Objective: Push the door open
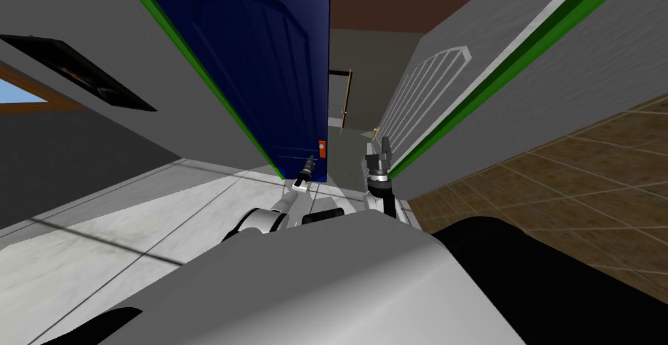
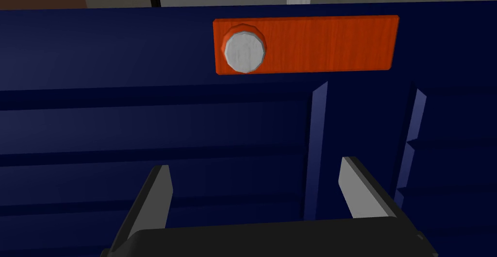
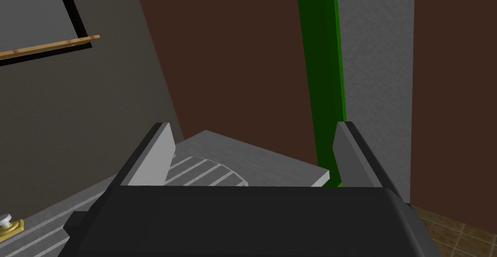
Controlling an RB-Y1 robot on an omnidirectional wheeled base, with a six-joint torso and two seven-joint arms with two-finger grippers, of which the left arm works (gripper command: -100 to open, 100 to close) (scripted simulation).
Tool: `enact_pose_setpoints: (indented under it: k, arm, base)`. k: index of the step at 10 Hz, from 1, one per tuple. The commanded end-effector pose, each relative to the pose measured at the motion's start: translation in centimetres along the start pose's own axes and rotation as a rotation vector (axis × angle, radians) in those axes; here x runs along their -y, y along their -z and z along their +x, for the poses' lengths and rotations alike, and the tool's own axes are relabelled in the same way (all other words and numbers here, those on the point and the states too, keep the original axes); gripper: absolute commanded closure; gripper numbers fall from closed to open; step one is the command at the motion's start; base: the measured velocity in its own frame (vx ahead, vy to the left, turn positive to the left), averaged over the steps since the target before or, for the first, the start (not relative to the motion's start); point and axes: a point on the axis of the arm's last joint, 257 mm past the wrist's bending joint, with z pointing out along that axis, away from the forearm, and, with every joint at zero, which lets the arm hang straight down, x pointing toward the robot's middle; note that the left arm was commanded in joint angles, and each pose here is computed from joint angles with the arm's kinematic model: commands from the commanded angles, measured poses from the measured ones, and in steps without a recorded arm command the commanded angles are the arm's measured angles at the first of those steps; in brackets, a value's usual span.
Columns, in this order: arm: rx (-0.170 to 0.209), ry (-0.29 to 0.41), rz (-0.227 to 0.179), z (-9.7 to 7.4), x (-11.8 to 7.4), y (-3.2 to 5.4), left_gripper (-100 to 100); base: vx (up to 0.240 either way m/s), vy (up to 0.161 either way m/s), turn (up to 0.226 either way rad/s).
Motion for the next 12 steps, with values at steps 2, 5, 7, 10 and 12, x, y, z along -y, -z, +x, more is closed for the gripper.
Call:
enact_pose_setpoints:
  k: [2,5,7,10,12]
  arm:
    - [0.013,-0.014,-0.003,-1.3,-0.1,0.14,-100]
    - [0.026,-0.023,-0.005,-2.4,-0.1,0.26,-100]
    - [0.032,-0.023,-0.005,-2.7,-0.1,0.29,-100]
    - [0.035,-0.014,-0.005,-2.5,-0.1,0.23,-100]
    - [0.033,-0.001,-0.004,-1.8,-0.1,0.14,-100]
  base:
    - [0.142,-0.061,-0.024]
    - [0.188,-0.056,-0.022]
    - [0.191,-0.064,-0.026]
    - [0.198,-0.078,-0.024]
    - [0.180,-0.058,-0.020]
